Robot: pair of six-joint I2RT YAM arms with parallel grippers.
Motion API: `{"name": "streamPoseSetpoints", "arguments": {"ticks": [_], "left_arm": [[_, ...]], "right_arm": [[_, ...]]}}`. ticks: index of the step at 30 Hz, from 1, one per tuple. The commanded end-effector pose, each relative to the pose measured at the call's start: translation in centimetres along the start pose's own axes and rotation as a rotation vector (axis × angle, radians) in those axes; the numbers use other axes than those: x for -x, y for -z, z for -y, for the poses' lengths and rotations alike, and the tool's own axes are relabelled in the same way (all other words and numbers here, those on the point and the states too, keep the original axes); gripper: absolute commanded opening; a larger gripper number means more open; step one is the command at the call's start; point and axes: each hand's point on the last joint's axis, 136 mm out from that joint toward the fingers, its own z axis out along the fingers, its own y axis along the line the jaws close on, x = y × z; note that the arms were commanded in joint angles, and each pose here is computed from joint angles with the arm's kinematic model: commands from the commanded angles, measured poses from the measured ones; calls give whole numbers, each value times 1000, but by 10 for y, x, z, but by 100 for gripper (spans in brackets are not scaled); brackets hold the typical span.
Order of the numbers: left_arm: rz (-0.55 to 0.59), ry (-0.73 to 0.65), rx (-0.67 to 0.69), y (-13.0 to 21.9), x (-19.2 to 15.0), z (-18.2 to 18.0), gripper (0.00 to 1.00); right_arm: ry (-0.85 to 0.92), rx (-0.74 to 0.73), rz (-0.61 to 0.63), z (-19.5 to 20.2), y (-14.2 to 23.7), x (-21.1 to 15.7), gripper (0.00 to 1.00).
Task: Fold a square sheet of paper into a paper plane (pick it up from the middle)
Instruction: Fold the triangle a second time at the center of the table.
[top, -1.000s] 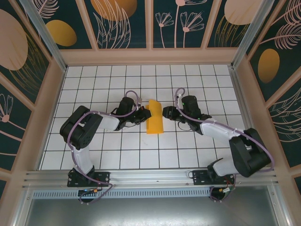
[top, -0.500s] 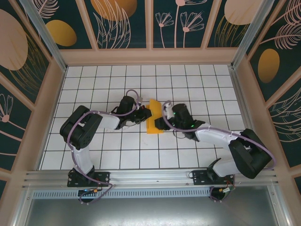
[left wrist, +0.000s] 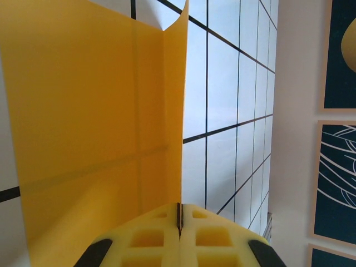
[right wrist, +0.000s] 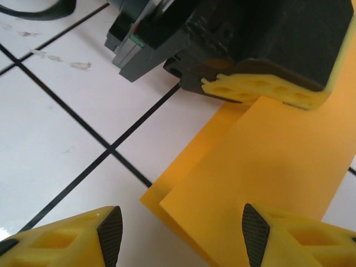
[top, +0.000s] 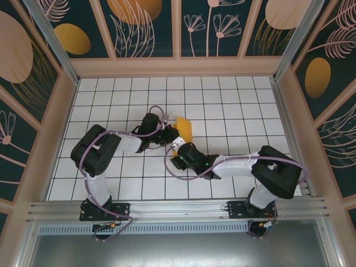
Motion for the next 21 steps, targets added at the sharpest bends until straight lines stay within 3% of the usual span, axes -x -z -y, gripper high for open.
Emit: {"name": "streamPoseSetpoints", "arguments": {"ticks": [1,7,16,20,21], "left_arm": [[-8,-22,-11,0,4,4,0],[-11,-19,-6,0,2,2,0],[-11,-27,4,2,2,3,0],[56,-32,64,12,11,0,17],[87,-29,89,17,15,-2,27]], "right_arm": [[55,-122,49,10,-3,19,61],[45,-127,66,8,-2,22,48],[9,-152,56,14,1,19,10],[-26,-144,71,16,6,25,0],[-45,-129,73,16,8,26,0]]}}
